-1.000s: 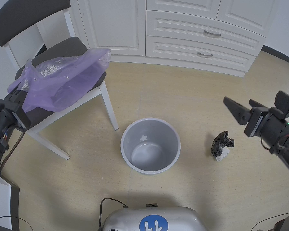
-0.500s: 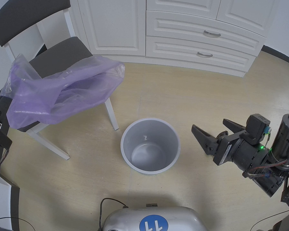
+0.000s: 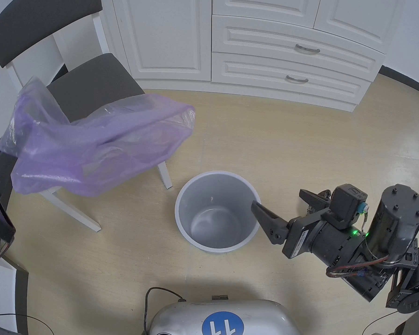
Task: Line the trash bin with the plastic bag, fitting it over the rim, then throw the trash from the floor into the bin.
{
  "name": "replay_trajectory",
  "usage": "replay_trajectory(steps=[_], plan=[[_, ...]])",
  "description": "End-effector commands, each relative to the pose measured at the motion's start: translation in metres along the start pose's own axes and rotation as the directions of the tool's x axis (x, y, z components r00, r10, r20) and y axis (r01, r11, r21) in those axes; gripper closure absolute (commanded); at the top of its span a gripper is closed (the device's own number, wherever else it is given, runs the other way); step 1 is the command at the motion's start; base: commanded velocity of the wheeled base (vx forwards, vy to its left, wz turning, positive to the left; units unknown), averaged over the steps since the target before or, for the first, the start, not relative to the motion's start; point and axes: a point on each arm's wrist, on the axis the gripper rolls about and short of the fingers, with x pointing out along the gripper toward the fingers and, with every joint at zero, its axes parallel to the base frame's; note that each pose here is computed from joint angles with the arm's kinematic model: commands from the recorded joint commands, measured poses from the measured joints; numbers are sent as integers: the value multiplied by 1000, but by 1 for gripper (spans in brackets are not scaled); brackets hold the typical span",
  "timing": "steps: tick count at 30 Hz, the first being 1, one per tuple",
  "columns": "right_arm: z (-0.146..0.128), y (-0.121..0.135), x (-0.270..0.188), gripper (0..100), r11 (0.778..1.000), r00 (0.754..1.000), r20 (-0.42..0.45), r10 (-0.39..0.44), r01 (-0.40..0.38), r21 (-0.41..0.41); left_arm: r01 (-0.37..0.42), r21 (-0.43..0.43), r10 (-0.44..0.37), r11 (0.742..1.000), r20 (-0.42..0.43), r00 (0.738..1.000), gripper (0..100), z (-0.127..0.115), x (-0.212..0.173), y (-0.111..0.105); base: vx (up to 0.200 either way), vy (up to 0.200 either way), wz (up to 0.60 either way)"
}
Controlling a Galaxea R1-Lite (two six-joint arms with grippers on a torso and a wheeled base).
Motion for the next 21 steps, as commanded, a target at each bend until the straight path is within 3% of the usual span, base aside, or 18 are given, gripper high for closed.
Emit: replay_trajectory(steps=[1,13,21], plan=[[-12,5,5,0,1000,999,-38,9,-10,-6,57,-21,-57,998,0,998,100,-1,-3,-6,0,0,0],[-18,7,9,0,1000,998,-59,9,-8,7,134,-48,-135,990,-8,991,100,-6,-6,-14,0,0,0],[-45,20,-2,0,997,983,-163,81,-81,5,147,-52,-148,988,-13,989,100,-7,-5,-15,0,0,0]])
